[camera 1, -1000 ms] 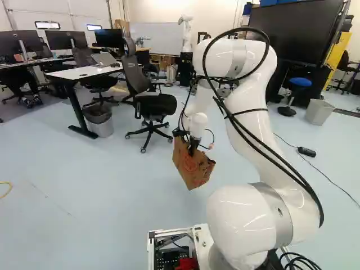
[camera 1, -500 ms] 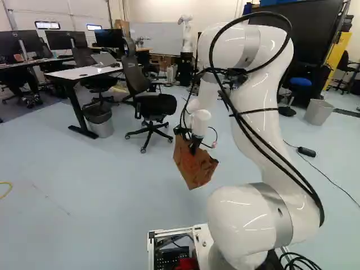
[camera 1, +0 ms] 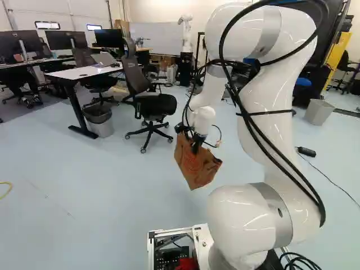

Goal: Pick up the grocery bag from the ground

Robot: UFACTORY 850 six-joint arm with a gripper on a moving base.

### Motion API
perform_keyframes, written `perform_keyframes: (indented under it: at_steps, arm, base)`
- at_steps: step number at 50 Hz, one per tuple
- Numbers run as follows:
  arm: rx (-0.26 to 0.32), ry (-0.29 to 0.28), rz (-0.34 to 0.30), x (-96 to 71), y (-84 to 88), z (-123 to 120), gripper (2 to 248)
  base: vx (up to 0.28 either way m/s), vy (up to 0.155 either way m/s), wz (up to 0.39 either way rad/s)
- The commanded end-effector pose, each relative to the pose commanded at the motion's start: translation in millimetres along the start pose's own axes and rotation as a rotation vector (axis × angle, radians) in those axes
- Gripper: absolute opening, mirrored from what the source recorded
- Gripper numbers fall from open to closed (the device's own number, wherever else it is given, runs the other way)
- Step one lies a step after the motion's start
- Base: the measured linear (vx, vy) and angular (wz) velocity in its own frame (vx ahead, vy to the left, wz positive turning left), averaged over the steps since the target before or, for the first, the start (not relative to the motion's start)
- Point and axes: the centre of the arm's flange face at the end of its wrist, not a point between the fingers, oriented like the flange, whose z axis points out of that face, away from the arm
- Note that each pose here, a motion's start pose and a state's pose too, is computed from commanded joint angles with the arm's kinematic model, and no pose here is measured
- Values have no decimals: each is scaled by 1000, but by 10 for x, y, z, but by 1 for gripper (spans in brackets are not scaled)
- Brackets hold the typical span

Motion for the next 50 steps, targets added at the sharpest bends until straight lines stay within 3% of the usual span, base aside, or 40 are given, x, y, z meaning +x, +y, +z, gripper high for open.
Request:
perform_keyframes:
  at_steps: [29, 50]
  arm:
    - [-28, 35, 3, -252, -180, -511, 19]
    - [-44, 50, 18, -268, -191, -547, 19]
  base:
    - [0, 0, 0]
    - [0, 0, 0]
